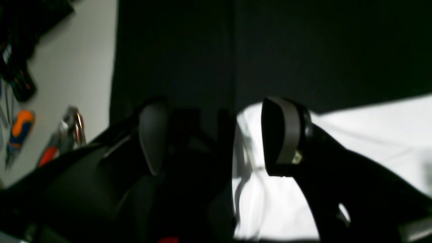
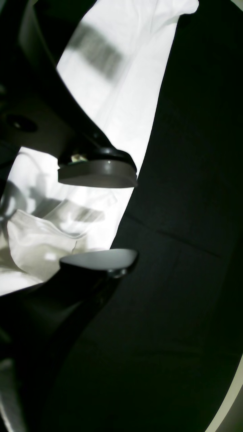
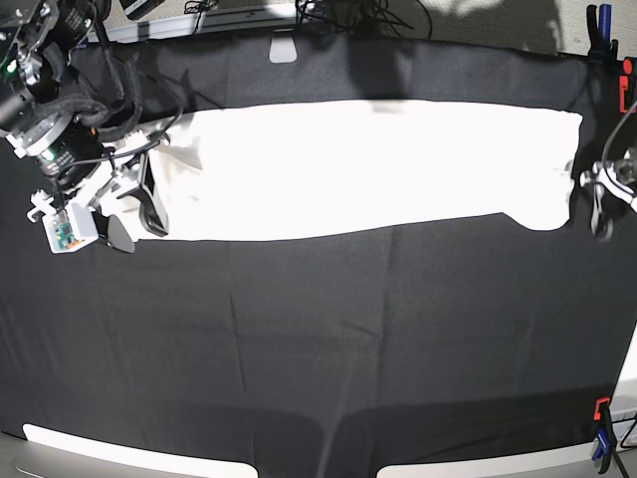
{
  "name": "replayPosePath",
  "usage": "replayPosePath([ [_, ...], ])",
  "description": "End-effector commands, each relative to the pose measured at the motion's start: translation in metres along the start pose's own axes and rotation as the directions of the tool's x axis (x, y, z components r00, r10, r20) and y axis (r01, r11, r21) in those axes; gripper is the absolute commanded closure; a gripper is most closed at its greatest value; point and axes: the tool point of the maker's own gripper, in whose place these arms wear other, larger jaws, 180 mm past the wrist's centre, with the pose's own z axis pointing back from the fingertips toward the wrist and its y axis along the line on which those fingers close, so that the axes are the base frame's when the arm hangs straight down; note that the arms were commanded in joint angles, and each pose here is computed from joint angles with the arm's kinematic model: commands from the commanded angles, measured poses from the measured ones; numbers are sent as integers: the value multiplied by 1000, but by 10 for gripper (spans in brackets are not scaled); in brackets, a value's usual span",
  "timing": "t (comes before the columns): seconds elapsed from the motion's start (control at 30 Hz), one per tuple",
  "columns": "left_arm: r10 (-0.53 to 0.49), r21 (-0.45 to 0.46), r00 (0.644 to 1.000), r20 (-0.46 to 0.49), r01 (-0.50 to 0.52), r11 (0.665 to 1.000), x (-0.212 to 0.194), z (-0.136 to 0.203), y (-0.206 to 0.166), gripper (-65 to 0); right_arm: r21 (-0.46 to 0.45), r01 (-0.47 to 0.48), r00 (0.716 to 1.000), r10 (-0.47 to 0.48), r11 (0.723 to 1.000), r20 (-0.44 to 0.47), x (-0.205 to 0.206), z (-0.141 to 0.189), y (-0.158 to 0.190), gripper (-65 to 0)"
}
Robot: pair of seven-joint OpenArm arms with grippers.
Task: Layout the t-shirt on the table in an organized manner, then fold the t-shirt properly
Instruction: 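Release the hem and open both grippers over the folded shirt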
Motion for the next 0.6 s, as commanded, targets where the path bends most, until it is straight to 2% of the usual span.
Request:
replayPosePath([
  [0.0,7,-2,999,42,-7,1000,10,0,3,-397,-1,-22,999,22,1000,35,10,3,0,-286],
  [0.13,103,-89,995,1,-103,991,-9,-21,6,-397,-1,-21,999,21,1000,30,9,3,0,-286],
  [0.23,204,-121,978,-54,-209,970,-21,-44,19,-397,-1,-21,1000,21,1000,24,8,3,0,-286],
  [0.33,261,-238,958,-118,-282,929,-22,-61,12,-397,0,-20,1000,20,1000,15,7,3,0,-286],
  [0.43,296,-369,939,-173,-340,865,-18,-70,-1,-398,-1,-21,1000,21,1000,5,5,3,0,-286],
  [0.57,322,-384,907,-271,-409,828,-39,-85,-2,-397,-1,-20,1000,20,1000,-18,1,3,0,-286],
])
